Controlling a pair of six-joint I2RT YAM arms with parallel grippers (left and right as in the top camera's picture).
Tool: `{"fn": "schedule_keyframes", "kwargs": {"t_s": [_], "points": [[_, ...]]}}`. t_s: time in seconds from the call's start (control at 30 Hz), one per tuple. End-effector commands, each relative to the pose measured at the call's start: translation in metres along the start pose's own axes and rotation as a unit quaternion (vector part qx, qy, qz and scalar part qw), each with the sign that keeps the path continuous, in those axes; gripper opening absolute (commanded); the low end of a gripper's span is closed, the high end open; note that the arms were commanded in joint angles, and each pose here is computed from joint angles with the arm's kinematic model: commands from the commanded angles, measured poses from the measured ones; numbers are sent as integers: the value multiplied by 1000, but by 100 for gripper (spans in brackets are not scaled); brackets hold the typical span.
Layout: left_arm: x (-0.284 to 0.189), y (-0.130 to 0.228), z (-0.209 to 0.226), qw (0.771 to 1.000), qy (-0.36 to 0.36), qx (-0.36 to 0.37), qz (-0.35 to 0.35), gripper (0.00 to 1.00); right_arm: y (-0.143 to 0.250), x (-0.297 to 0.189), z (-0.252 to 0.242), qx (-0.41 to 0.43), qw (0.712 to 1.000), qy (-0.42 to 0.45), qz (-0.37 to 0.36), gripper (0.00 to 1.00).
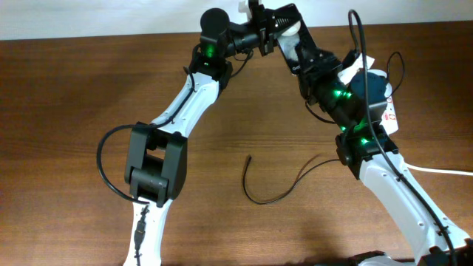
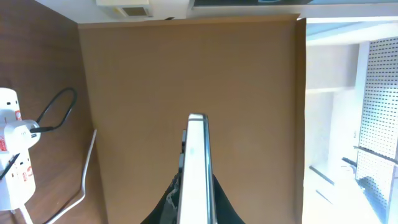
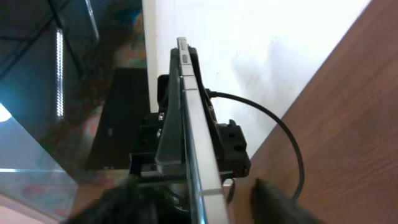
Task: Plug charger to phone and switch on socket
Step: 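Open the right gripper and pull it back from the phone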
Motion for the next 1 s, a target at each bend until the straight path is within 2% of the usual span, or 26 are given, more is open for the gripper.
{"fn": "schedule_keyframes", "kwargs": {"t_s": [0.0,0.07,0.17,0.33,0.43,0.53,0.6,0.8,0.97], "points": [[0,-3,-2,1000,5,2,-6,0,3,0,10,-5,1000,-14,0,79],[-5,-8,-1,1000,4,3,-10,0,3,0,10,-6,1000,-14,4,99],[-28,-25,1,1000,-3,11,-15,0,4,0,10,-6,1000,-13,9,99],[-105,-68,4,999,-22,26,-11,0,5,0,8,-4,1000,-5,16,99],[-147,-77,4,997,-26,51,52,0,7,-1,6,-23,999,0,34,98],[-170,-74,3,988,-21,82,127,0,13,-1,4,-124,990,0,73,99],[-177,-71,3,981,-14,109,158,0,16,-3,-10,-151,982,44,107,99],[-188,-76,3,981,-16,128,148,0,20,-14,-39,-215,947,179,159,99],[-201,-82,2,982,-21,132,135,0,58,-30,-52,-291,881,328,178,99]]}}
Point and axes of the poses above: each gripper's point midway between its finger pads, its own x axis out along the fingers, its own z axis along the line the jaws close on, y = z × x, the point moved 10 cm from there along -x, back along the fingers, and after that the axes turned 13 degrees about x, right-handed, at the moved point
